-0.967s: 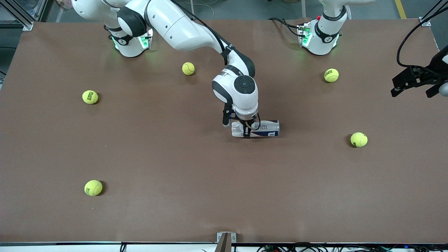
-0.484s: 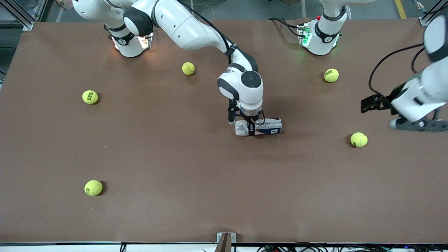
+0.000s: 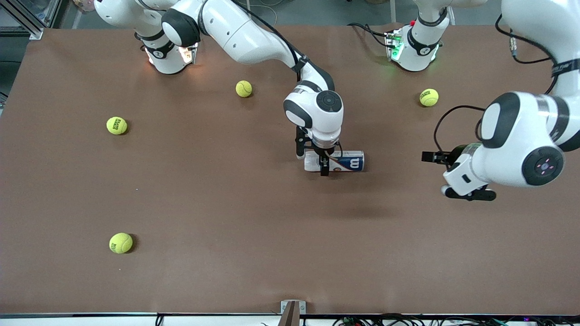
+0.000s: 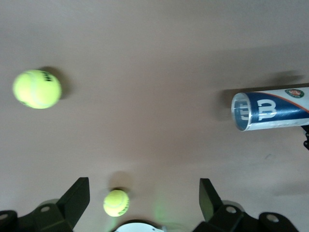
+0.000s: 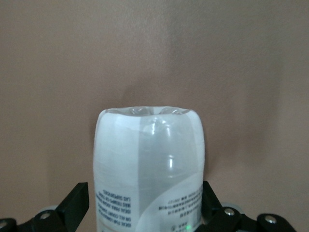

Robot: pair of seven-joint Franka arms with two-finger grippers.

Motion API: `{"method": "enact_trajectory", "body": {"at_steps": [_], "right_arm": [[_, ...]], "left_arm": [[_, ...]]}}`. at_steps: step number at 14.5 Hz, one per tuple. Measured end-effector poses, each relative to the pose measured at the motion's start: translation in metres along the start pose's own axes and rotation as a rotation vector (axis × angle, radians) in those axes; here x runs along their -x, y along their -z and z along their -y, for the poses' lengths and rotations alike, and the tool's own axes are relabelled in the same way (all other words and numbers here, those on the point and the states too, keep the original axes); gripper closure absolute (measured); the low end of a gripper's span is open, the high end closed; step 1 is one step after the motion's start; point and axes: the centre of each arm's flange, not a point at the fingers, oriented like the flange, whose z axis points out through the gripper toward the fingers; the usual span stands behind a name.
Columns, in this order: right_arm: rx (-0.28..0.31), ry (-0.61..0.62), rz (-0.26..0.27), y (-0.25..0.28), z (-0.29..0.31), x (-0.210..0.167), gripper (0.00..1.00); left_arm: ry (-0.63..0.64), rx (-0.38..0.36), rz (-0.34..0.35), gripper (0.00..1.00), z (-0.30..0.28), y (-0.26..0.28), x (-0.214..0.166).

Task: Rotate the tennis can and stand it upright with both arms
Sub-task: 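Lower the can with the right gripper while the left gripper reaches its base, then grasp the can base with the left gripper while the right gripper releases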

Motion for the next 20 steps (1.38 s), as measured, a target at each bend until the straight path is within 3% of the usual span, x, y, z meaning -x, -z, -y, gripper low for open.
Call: {"method": "enact_trajectory", "body": {"at_steps": [2, 7, 12, 16, 20], "right_arm": [[0.009, 0.001, -0.011, 0.014, 0.002, 0.004, 0.00], [0.026, 0.004, -0.014, 0.059, 0.003, 0.012, 0.00], [0.017, 0.004, 0.003, 0.102, 0.020, 0.005, 0.00], [0.044, 0.209, -0.020, 0.144, 0.072, -0.043, 0.00], [0.178, 0.500, -0.078, 0.172, 0.118, -0.118, 0.00]], "left_arm": [[0.014, 0.106, 0.032, 0.00, 0.000, -0.014, -0.007], [0.085, 0.457, 0.042, 0.00, 0.027, -0.054, -0.017], [0.100, 0.784, -0.009, 0.00, 0.015, -0.124, -0.022], [0.078, 1.001, -0.091, 0.00, 0.011, -0.187, -0.010], [0.043, 1.131, -0.198, 0.00, 0.003, -0.239, 0.003]]}}
